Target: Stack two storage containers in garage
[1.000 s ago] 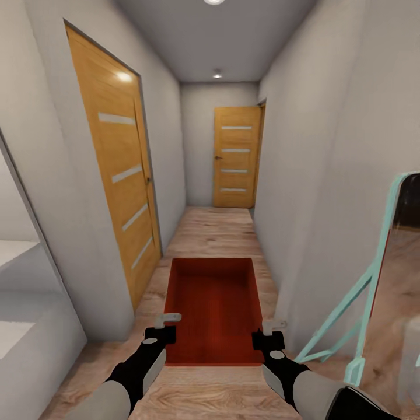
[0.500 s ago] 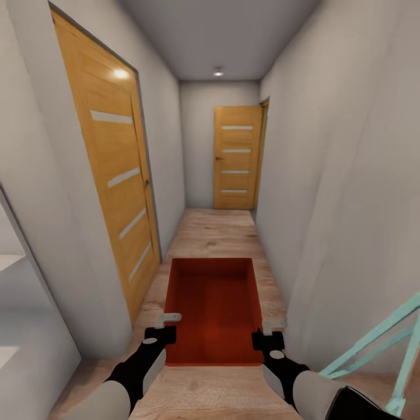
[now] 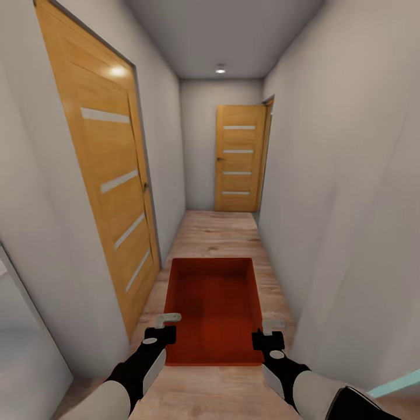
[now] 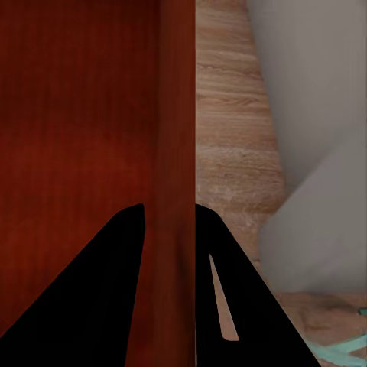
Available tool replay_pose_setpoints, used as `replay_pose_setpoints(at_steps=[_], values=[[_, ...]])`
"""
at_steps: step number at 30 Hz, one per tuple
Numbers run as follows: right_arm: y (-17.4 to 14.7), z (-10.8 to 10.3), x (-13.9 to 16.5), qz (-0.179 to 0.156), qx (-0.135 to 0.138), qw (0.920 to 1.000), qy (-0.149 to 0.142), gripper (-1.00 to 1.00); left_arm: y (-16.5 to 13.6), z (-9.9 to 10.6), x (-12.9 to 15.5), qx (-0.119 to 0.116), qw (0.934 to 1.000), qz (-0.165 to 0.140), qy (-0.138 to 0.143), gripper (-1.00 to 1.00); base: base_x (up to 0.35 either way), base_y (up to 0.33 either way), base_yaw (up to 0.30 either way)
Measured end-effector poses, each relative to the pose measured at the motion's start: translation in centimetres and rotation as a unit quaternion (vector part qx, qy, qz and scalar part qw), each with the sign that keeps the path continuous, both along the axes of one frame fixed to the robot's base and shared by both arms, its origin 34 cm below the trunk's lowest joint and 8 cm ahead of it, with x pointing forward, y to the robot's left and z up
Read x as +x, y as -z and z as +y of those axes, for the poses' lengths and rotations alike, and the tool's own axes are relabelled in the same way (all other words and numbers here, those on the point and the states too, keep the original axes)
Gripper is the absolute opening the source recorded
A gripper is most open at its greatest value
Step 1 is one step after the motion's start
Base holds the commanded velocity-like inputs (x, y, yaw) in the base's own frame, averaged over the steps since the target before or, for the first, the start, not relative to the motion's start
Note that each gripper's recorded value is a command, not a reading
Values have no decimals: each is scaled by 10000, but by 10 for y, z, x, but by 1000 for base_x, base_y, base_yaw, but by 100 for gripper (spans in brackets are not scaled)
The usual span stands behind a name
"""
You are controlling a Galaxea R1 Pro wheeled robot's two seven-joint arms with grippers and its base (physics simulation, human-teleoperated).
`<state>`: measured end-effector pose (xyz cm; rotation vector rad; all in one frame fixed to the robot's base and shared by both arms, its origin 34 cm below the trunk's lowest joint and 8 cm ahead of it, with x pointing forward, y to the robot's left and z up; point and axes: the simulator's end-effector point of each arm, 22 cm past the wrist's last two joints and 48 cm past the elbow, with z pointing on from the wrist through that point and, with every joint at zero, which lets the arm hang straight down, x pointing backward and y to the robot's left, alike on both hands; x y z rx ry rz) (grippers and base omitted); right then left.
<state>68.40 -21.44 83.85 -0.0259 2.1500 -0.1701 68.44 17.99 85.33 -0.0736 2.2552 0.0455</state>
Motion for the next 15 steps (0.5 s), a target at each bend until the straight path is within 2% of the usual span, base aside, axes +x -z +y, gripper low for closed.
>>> replay_pose_setpoints(at_steps=[15], values=[[0,0,0,-1,0,10000,1,-100,0,0,0,1,10000,0,3,-100,322,37,0]])
